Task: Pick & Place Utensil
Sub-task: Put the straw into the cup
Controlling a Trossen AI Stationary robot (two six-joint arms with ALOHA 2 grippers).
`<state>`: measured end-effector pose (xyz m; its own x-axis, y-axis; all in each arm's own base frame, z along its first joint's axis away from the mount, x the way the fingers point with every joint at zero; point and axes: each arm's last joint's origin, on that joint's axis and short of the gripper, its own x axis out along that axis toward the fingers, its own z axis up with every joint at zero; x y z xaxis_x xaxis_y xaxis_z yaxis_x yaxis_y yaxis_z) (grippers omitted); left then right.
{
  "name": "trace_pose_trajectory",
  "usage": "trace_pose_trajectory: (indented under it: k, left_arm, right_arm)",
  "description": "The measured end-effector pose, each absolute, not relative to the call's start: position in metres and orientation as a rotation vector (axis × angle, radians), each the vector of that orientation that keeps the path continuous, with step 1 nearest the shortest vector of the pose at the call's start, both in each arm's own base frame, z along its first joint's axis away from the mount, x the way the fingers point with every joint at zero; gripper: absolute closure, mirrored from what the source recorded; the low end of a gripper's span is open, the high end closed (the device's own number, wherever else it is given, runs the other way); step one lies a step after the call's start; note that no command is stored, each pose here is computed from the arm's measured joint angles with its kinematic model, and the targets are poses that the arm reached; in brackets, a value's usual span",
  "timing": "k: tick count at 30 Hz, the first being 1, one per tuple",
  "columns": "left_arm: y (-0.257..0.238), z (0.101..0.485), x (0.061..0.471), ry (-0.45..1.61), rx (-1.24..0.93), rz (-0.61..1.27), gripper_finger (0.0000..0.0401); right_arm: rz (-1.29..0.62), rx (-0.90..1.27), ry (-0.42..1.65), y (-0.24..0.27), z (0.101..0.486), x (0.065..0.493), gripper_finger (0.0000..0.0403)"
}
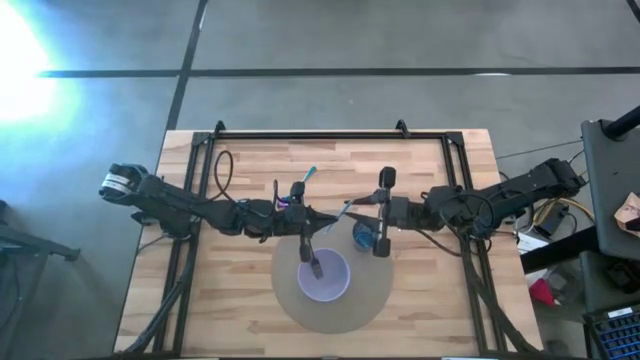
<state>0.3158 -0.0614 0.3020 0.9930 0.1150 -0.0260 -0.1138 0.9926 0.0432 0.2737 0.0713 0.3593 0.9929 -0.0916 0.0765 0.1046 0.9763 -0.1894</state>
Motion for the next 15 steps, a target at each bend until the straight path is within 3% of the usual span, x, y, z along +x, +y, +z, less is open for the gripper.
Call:
trace_pose_trajectory:
  k: [7, 15]
  left_arm:
    - [-0.0613, 0.3017, 0.3158, 0.032, 0.058, 0.115, 0.0401]
    - [-0.0614, 0.3014, 0.3158, 0.035, 0.060, 0.114, 0.0401]
  right_arm:
    - [-0.110, -0.168, -0.064, 0.0680, 0.3589, 0.2746, 0.0387]
    - [-0.116, -0.165, -0.061, 0.0667, 0.3586, 0.2749, 0.0394]
